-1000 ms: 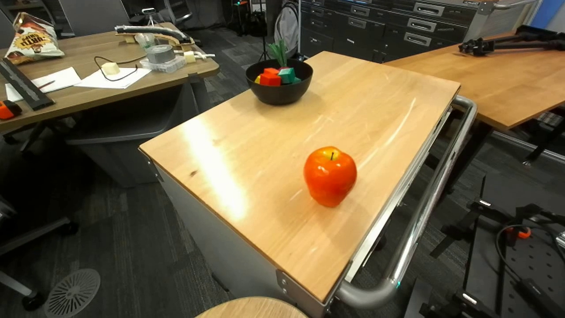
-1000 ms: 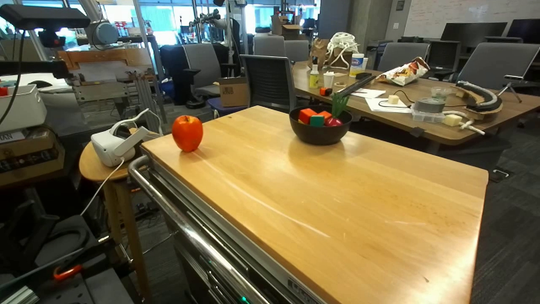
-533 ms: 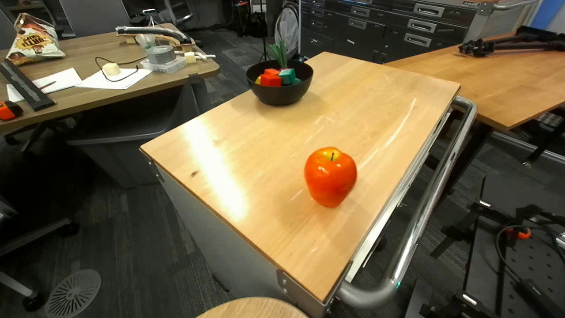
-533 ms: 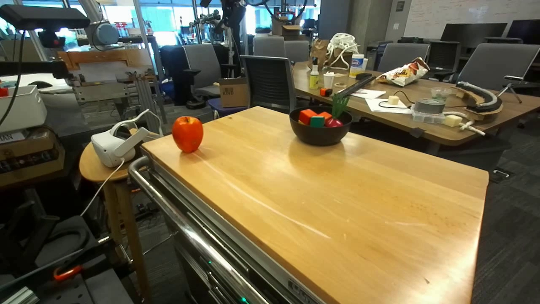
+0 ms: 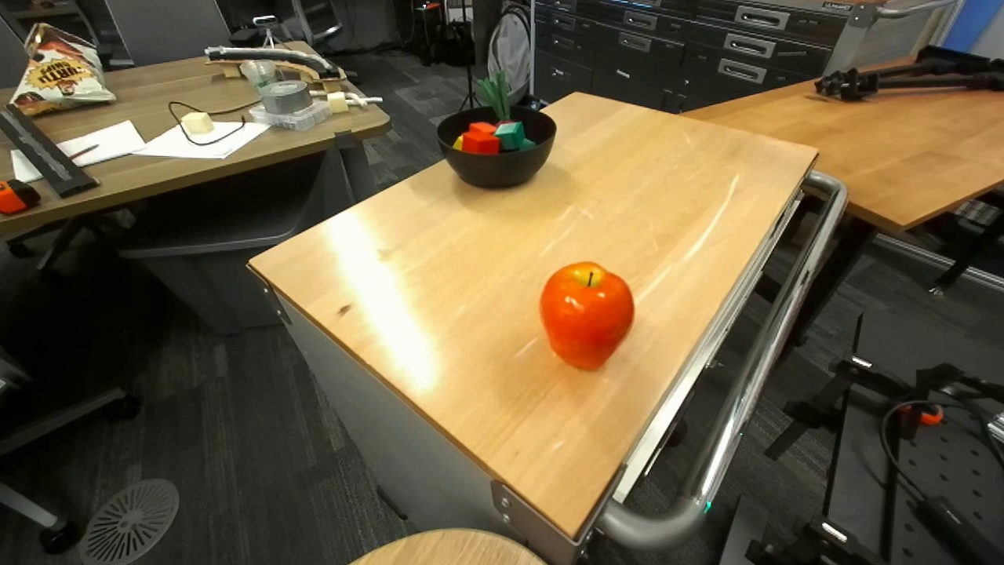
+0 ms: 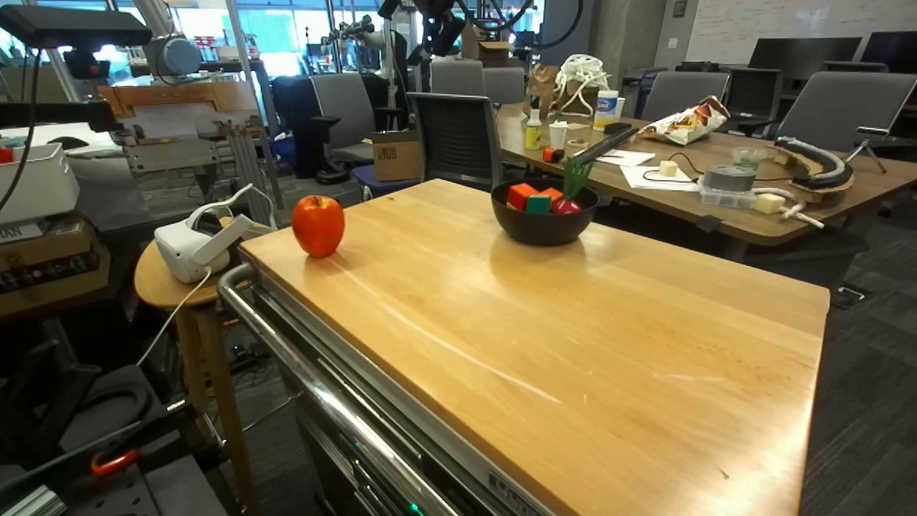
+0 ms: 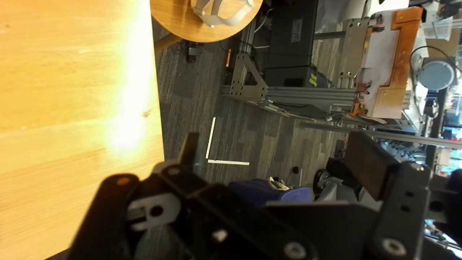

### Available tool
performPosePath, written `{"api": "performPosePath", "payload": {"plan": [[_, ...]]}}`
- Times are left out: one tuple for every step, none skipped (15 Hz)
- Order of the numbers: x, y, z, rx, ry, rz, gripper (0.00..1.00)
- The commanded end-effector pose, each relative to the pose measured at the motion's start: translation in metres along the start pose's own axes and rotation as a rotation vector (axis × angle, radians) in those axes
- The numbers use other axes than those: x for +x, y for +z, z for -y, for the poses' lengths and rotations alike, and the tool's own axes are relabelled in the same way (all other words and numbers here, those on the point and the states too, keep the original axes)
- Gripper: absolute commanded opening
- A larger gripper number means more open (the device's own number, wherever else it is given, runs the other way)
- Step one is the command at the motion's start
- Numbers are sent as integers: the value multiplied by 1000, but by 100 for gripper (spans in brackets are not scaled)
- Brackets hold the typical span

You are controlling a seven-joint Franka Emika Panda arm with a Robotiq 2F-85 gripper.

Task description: Place the toys in the black bowl then put the apple at the left back corner of the trolley

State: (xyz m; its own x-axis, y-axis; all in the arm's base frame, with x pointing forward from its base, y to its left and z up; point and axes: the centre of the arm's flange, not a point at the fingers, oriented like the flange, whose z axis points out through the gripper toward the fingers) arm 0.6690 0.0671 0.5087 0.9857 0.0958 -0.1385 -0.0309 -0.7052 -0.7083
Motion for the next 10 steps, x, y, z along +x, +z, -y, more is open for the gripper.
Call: {"api": "performPosePath", "payload": {"plan": [[3, -1, -2, -77, 82, -97, 100], [6, -6, -8, -95, 92, -132, 100], [8, -15, -15, -121, 107, -182, 100], [9, -23, -23, -144, 124, -229, 100], [9, -33, -32, -165, 147, -275, 100], [8, -41, -38, -182, 174, -319, 100], [21, -30, -34, -148, 125, -243, 100], [22, -34, -39, -152, 133, -254, 100], [22, -34, -41, -150, 136, -251, 100], [23, -32, -42, -149, 138, -249, 100]]}}
